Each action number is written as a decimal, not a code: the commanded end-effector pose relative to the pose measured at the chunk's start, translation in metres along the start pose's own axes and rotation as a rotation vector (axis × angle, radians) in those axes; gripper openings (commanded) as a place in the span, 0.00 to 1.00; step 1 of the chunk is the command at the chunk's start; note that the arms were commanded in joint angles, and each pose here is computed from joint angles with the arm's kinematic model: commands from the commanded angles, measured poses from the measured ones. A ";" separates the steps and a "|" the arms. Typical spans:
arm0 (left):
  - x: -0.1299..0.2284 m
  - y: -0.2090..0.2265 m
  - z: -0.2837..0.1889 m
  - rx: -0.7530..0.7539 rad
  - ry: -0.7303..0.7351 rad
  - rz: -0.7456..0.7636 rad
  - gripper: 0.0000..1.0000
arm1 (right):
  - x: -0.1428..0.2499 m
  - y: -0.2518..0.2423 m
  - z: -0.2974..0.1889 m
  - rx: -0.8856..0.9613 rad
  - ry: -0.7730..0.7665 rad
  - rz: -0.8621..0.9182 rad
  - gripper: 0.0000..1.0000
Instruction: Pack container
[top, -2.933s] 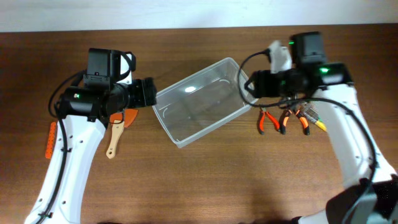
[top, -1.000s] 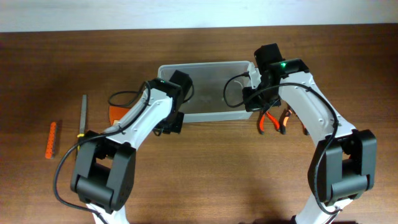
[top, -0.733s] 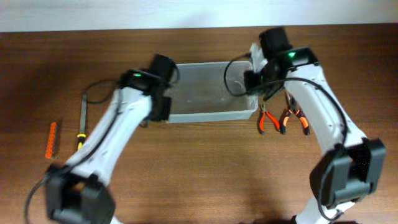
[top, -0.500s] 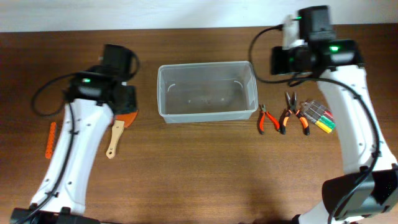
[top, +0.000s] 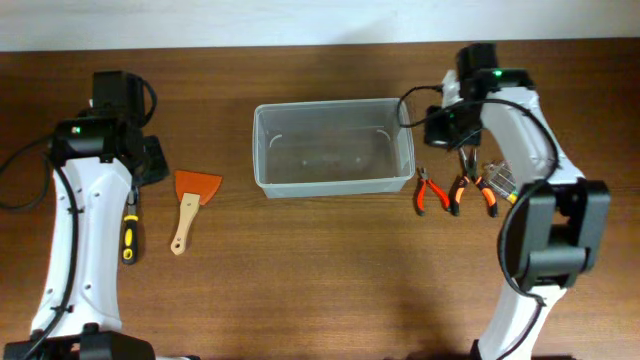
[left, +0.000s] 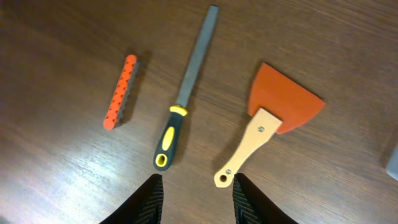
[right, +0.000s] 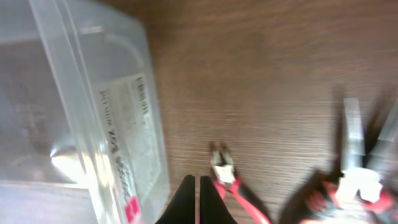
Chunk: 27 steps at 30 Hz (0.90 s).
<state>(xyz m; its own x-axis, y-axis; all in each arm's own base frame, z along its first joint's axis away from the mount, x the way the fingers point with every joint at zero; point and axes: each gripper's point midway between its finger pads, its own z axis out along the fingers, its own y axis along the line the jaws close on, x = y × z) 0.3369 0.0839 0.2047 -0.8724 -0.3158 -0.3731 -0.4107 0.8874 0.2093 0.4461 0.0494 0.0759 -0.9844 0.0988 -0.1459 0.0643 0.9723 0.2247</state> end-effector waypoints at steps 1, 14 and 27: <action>0.000 0.012 0.005 -0.027 0.013 -0.029 0.39 | 0.006 0.014 0.012 -0.055 0.038 0.000 0.04; 0.002 0.032 0.019 -0.069 0.030 -0.076 0.49 | 0.019 0.059 0.006 -0.293 0.069 -0.202 0.04; 0.017 0.024 0.038 -0.038 0.094 -0.066 0.51 | 0.005 -0.003 -0.018 -0.089 0.034 -0.069 0.04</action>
<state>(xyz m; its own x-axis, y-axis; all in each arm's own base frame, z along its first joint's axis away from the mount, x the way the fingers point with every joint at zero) 0.3257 0.1149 0.1814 -0.8558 -0.3929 -0.3364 -0.4804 0.8449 0.2354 0.4255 0.0852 0.0734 -0.9935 -0.0685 -0.0908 -0.0990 0.9138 0.3939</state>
